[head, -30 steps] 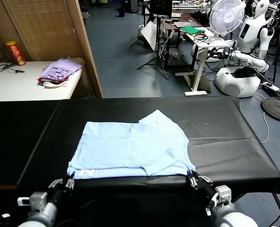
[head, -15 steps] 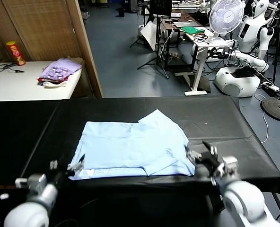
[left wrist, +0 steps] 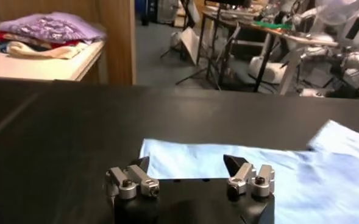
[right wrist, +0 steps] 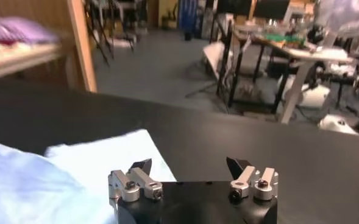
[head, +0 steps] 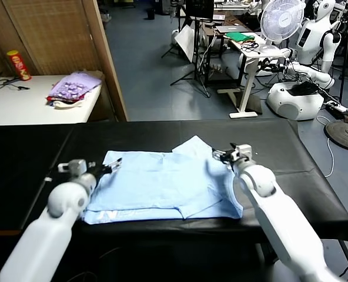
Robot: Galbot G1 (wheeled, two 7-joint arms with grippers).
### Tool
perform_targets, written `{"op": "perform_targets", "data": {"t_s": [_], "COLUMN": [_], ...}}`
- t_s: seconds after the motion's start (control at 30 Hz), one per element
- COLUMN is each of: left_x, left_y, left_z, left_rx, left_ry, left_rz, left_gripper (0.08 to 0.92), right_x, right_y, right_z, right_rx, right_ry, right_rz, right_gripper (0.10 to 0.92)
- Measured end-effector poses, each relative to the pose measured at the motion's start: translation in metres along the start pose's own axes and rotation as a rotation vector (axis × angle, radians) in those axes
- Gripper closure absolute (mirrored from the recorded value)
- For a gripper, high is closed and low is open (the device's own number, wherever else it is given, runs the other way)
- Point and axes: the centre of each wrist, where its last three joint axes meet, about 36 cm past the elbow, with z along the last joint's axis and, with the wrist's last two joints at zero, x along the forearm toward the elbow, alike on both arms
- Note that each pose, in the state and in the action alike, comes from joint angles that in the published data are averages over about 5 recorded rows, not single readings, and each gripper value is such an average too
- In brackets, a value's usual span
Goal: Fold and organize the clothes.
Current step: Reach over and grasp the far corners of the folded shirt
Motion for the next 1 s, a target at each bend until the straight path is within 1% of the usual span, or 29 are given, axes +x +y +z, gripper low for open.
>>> {"op": "perform_targets", "data": {"t_s": [0.1, 0.2, 0.27, 0.3, 0.37, 0.4, 0.47, 0.5, 0.53, 0.67, 0.73, 0.77, 0.8, 0.9, 1.0], "left_x": [-0.015, -0.024, -0.026, -0.027, -0.028, -0.028, -0.028, -0.028, -0.028, -0.027, -0.026, -0.025, -0.025, -0.022, -0.017], "left_y": [0.004, 0.007, 0.009, 0.01, 0.011, 0.011, 0.012, 0.013, 0.014, 0.015, 0.016, 0.016, 0.016, 0.015, 0.015], "left_z": [-0.005, -0.008, -0.009, -0.01, -0.01, -0.011, -0.01, -0.01, -0.009, -0.007, -0.006, -0.006, -0.006, -0.005, -0.006], "left_rx": [0.0, 0.005, 0.008, 0.009, 0.009, 0.008, 0.006, 0.005, 0.004, 0.002, 0.003, 0.003, 0.004, 0.004, 0.002], "left_ry": [0.021, 0.046, 0.061, 0.067, 0.077, 0.08, 0.086, 0.088, 0.089, 0.092, 0.09, 0.088, 0.084, 0.066, 0.038], "left_rz": [-0.02, -0.035, -0.037, -0.036, -0.036, -0.036, -0.037, -0.037, -0.037, -0.031, -0.024, -0.02, -0.017, -0.013, -0.018], "left_gripper": [0.201, 0.201, 0.202, 0.209, 0.257, 0.297, 0.403, 0.453, 0.52, 0.738, 0.824, 0.849, 0.857, 0.868, 0.871], "right_x": [-0.01, -0.018, -0.022, -0.023, -0.027, -0.028, -0.031, -0.032, -0.033, -0.034, -0.034, -0.033, -0.033, -0.027, -0.014], "right_y": [0.006, 0.01, 0.012, 0.013, 0.014, 0.015, 0.017, 0.018, 0.019, 0.023, 0.024, 0.024, 0.023, 0.02, 0.016], "right_z": [0.0, 0.0, 0.0, 0.0, 0.0, 0.0, 0.0, 0.0, 0.0, 0.001, 0.003, 0.005, 0.007, 0.011, 0.015], "right_rx": [-0.009, -0.019, -0.026, -0.029, -0.034, -0.036, -0.039, -0.04, -0.04, -0.038, -0.03, -0.022, -0.013, 0.006, 0.002], "right_ry": [0.018, 0.031, 0.038, 0.04, 0.046, 0.048, 0.052, 0.053, 0.054, 0.039, 0.016, -0.001, -0.021, -0.091, -0.151], "right_rz": [-0.014, -0.026, -0.036, -0.042, -0.052, -0.056, -0.064, -0.067, -0.07, -0.074, -0.068, -0.063, -0.058, -0.051, -0.072], "right_gripper": [0.224, 0.226, 0.242, 0.265, 0.309, 0.358, 0.473, 0.54, 0.623, 0.818, 0.875, 0.887, 0.899, 0.9, 0.9]}}
